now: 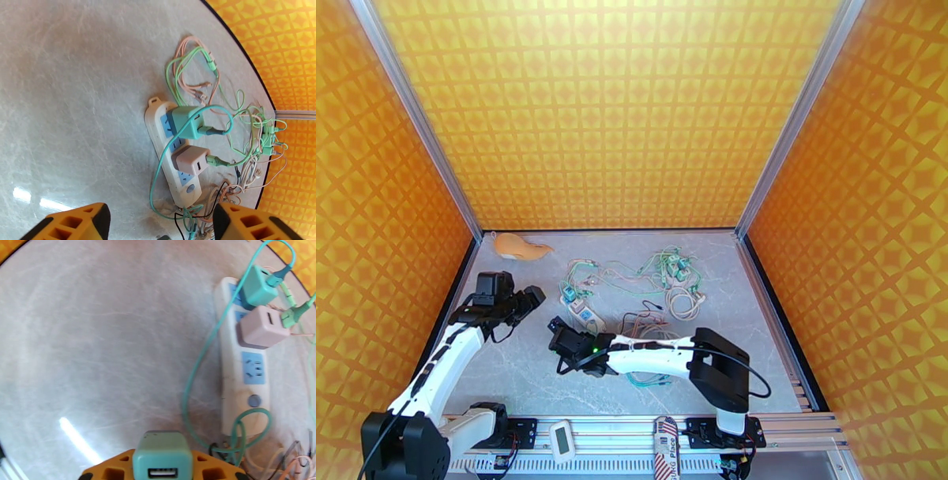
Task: Pull the plug off the socket
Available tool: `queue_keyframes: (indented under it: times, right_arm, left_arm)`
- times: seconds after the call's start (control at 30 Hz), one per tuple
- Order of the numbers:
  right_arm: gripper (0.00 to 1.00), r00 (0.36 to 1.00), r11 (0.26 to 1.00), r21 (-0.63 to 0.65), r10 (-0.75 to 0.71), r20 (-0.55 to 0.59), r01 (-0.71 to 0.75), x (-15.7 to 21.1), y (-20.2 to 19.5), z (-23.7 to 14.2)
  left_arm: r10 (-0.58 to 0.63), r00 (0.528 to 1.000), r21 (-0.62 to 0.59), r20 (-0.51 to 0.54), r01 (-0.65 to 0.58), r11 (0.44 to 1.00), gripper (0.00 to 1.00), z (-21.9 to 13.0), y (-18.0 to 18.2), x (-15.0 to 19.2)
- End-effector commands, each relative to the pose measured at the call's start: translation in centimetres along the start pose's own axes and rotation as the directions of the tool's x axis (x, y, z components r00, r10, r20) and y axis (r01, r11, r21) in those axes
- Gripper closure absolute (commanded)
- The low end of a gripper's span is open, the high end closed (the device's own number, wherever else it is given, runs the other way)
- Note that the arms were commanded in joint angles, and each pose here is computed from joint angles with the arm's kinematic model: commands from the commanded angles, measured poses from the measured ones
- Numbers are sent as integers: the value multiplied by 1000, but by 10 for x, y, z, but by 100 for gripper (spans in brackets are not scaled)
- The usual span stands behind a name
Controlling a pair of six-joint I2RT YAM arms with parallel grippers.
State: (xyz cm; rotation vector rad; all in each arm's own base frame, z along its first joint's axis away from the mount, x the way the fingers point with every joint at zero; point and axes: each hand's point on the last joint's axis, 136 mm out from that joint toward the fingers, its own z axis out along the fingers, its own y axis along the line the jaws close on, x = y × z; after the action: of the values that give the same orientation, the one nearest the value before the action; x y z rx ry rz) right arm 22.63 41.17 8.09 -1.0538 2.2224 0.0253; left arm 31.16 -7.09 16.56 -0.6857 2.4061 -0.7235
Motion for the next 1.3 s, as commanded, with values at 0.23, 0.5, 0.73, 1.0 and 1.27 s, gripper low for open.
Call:
queue_keyframes:
  times: [0.23,0.5,0.73,1.0,1.27]
  right_arm:
    - [70,996,993,89,-73,-56,77,6,3,14]
    - [46,999,999,3,-40,-10,40,-12,14,-2]
    - [29,994,999,-53,14,109,-9,-40,8,-35]
    - [16,964,988,-63,149,219,-139,-64,-39,-65]
    - [2,914,947,-62,321,248,-316,-65,-101,-68]
  left_arm:
    - [7,1000,-55,-10,-7,998,27,-2,14,5]
    - [16,1000,-54,-7,-17,998,27,-3,13,4]
    - [28,1000,-50,-4,-28,998,27,-4,11,2]
    - [89,996,-17,-15,-89,996,26,-2,-1,6]
    - [186,978,24,-92,-185,982,29,20,-26,30]
